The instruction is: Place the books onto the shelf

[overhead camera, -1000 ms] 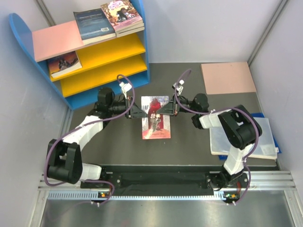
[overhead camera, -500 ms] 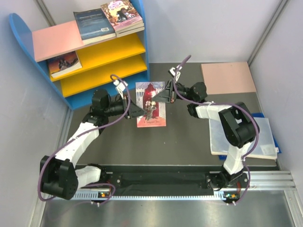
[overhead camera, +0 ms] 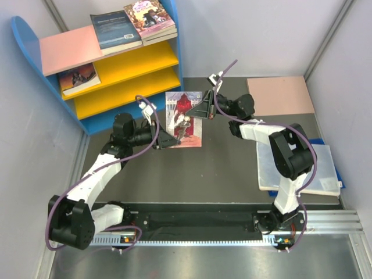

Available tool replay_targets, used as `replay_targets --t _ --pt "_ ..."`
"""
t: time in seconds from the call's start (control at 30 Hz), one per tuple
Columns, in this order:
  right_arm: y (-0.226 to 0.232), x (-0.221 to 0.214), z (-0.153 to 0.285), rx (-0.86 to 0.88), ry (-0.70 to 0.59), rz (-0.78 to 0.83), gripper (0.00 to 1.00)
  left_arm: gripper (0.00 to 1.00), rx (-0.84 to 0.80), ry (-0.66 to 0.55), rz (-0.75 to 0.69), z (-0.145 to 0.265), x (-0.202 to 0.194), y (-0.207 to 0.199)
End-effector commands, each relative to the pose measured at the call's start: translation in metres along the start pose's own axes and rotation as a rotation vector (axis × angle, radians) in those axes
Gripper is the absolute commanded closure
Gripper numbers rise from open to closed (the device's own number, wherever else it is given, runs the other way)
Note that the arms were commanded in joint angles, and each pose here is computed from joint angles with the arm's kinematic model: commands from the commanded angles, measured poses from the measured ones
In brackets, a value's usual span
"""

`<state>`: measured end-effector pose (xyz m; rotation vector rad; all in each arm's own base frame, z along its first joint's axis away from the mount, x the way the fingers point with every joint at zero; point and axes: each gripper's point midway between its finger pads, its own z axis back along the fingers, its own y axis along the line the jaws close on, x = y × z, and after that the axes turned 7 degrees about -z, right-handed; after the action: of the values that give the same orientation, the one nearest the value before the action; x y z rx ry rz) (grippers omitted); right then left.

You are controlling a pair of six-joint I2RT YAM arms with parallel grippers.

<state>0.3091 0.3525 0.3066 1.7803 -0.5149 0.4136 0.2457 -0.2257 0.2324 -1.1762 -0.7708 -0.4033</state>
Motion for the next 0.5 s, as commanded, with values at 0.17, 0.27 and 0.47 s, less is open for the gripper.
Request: replay_targets --t 0.17,0.27,0.47 --pt "0.04 0.0238 0.0016 0.109 -0.041 0.233 1.0 0.66 0.002 0.004 -0.062 0.0041 0.0091 -0.01" --pt "0.0387 0.0227 0.0019 0.108 -0.037 0.227 1.0 0.82 -0.004 -0.005 -0.089 0.0058 0.0121 -0.0142" --pt "0.0365 0.0196 0.0032 0.114 -0.032 0.226 1.0 1.0 -0.013 0.001 -0.088 0.0052 0.0124 -0.0152"
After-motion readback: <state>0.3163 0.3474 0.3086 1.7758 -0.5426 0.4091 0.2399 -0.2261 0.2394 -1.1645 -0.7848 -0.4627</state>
